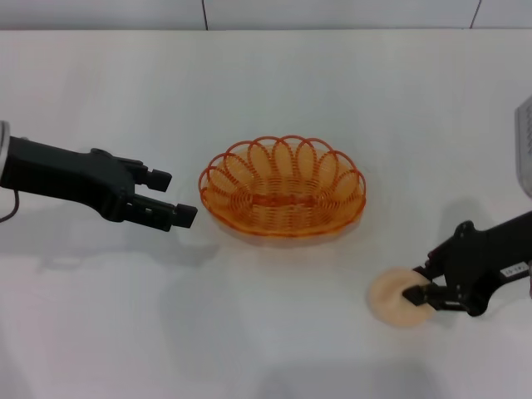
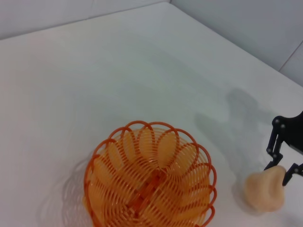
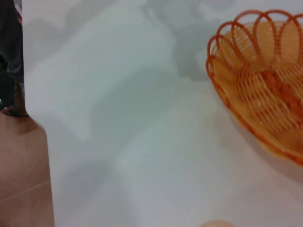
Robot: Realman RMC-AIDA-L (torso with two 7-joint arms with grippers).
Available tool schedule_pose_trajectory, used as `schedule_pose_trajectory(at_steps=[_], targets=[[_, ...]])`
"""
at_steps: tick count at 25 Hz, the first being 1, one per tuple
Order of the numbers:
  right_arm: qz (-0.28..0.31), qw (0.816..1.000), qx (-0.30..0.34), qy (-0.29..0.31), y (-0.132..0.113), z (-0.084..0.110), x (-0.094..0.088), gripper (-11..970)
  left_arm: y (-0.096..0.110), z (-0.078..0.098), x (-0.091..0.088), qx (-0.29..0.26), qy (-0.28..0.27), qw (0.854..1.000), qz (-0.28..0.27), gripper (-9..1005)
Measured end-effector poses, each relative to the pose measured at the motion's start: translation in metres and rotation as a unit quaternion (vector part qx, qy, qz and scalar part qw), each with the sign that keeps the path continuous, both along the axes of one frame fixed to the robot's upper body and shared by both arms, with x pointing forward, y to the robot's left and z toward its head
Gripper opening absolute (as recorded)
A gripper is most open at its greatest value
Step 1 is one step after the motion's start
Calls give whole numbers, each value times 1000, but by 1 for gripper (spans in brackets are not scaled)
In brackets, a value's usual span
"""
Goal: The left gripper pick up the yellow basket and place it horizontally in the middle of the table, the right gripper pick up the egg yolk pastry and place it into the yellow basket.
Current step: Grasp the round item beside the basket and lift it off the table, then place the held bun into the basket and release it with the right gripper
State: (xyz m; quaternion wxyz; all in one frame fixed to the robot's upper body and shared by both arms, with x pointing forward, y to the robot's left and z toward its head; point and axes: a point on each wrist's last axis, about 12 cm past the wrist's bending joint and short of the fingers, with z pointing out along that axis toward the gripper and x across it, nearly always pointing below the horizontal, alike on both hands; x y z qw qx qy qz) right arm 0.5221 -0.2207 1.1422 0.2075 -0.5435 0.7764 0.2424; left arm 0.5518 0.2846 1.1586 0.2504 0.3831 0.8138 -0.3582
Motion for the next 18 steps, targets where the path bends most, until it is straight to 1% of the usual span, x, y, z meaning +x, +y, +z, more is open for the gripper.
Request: schedule_pose_trajectory(at_steps=[7, 9, 13, 18], targets=[[-4, 999, 28, -39, 6, 29, 6, 196, 3, -1, -2, 2, -2, 1000, 0, 876], [1, 998, 33, -55, 13, 38, 10, 180, 4, -2, -3, 3, -6, 1000, -3, 876], [9, 995, 41, -86, 26, 51, 23, 148, 4, -3, -3, 3, -10, 1000, -7, 876], [11, 991, 53, -125, 42, 60, 35, 108, 2, -5, -3, 2, -12, 1000, -9, 875]])
